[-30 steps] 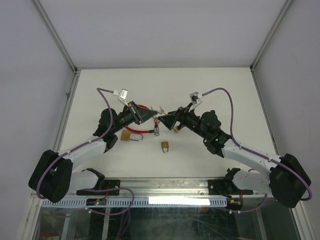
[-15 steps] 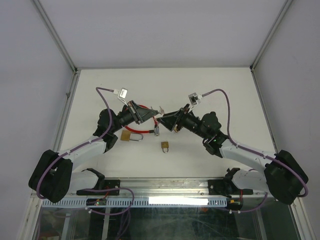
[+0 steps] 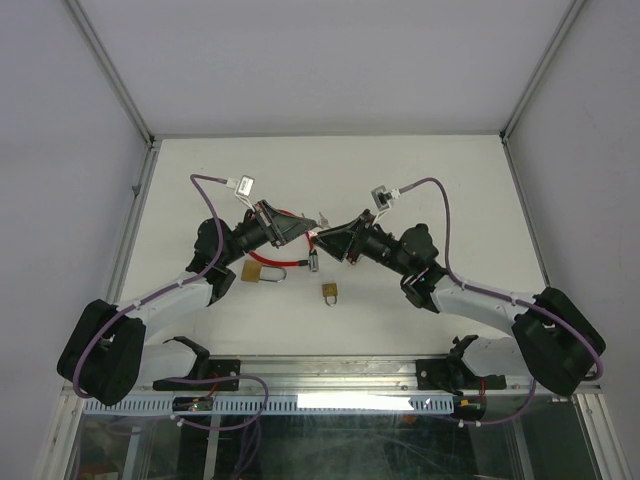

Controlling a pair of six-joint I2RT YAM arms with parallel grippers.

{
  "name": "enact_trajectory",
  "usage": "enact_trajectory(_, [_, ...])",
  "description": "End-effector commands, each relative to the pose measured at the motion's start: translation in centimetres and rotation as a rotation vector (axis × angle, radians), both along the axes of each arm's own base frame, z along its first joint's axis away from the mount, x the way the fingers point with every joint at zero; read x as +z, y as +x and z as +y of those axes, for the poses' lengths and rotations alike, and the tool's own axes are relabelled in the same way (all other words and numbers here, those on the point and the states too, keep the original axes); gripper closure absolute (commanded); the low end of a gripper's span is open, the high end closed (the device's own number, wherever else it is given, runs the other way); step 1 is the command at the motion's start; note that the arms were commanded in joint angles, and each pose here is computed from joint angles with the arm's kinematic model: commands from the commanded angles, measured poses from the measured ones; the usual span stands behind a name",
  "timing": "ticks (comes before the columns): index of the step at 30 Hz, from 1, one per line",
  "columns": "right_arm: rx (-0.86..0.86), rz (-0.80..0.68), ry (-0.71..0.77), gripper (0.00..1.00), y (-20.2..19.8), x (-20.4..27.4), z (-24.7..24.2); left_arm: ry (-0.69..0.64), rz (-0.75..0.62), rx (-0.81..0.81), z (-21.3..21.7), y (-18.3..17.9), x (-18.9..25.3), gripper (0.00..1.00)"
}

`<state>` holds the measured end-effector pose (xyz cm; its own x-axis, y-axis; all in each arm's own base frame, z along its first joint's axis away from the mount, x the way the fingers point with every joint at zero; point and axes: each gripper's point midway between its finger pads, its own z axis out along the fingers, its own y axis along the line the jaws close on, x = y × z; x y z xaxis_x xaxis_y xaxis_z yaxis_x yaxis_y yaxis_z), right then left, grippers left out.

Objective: Unlock with the key
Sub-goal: Pick up the key from the center of the board.

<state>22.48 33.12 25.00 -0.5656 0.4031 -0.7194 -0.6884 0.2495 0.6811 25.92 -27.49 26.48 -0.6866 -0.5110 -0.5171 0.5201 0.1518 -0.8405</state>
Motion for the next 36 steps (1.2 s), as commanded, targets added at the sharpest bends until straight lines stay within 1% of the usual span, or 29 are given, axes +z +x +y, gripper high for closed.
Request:
enact_trajectory(1, [0.040, -0.068, 0.099, 0.59, -0.6, 3.0, 0.1, -0.054, -0.088, -0.019, 0.3, -0.9, 2.5, 1.00])
enact_trajectory(8, [0.060, -0.061, 0.111, 0.72, -0.8, 3.0, 0.4, -0.070, -0.088, -0.017, 0.4, -1.0, 2.6, 1.00])
enact_trajectory(12, [0.065, -0.058, 0.119, 0.84, -0.8, 3.0, 0.5, -0.074, -0.088, -0.018, 0.4, -1.1, 2.7, 1.00])
enact_trajectory(15, [0.070, -0.055, 0.122, 1.00, -0.7, 2.9, 0.6, -0.071, -0.084, -0.014, 0.4, -1.1, 2.4, 1.00])
enact_trajectory(22, [0.056, -0.045, 0.112, 1.00, -0.6, 2.5, 0.5, -0.018, -0.083, 0.034, 0.7, -0.3, 1.7, 1.00])
enact_trajectory(28, [0.000, -0.025, 0.104, 1.00, -0.3, 1.9, -0.4, 0.046, -0.068, 0.134, 1.8, 0.6, 1.1, 0.88])
enact_trajectory(29, [-0.012, -0.021, 0.101, 1.00, -0.2, 1.8, -0.6, 0.059, -0.057, 0.147, 1.9, 0.7, 0.8, 0.71])
enact_trajectory(30, [-0.021, -0.019, 0.097, 1.00, -0.2, 1.6, -0.8, 0.073, -0.052, 0.157, 2.1, 0.9, 0.7, 0.34])
enact_trajectory(31, [-0.033, -0.016, 0.092, 1.00, -0.1, 1.6, -1.0, 0.090, -0.046, 0.164, 2.1, 1.0, 0.6, 0.22])
enact_trajectory(32, [-0.044, -0.013, 0.086, 1.00, -0.1, 1.4, -1.2, 0.104, -0.046, 0.172, 2.2, 1.1, 0.6, 0.20])
enact_trajectory(34, [-0.067, -0.010, 0.076, 1.00, -0.1, 1.3, -1.7, 0.123, -0.025, 0.184, 2.3, 1.2, 0.4, 0.11])
enact_trajectory(36, [-0.097, -0.002, 0.063, 1.00, 0.0, 1.1, -2.2, 0.151, -0.029, 0.199, 2.5, 1.3, 0.2, 0.08])
